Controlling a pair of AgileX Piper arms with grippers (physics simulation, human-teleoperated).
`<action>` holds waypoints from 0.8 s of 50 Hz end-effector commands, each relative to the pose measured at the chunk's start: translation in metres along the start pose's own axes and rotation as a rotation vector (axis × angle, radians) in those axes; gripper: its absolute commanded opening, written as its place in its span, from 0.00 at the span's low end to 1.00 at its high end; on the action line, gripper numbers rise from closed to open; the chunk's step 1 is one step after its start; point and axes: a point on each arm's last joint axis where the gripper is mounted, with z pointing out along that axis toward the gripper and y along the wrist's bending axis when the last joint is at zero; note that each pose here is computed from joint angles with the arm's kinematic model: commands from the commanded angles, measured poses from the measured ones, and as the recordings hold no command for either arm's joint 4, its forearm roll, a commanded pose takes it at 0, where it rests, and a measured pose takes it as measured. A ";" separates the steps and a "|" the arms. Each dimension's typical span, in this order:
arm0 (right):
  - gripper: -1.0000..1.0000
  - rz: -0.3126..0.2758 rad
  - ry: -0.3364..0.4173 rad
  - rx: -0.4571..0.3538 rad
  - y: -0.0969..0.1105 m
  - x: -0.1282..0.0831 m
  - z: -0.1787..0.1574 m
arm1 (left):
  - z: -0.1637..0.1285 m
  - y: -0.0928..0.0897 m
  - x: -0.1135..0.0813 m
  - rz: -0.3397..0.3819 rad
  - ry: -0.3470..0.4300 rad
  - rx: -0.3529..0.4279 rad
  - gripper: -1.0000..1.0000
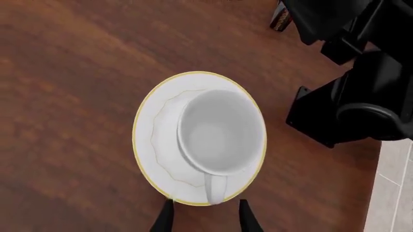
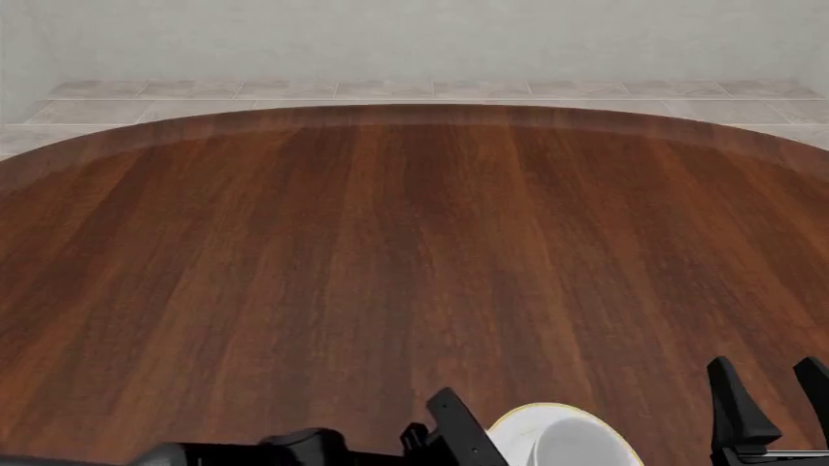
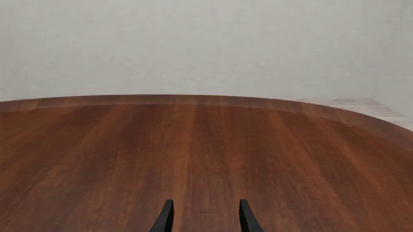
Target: Put the white mug on the plate.
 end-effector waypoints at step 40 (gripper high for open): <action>1.00 -0.001 0.000 0.000 0.000 0.000 0.000 | -0.071 -0.028 -0.009 -0.200 -0.075 0.103 1.00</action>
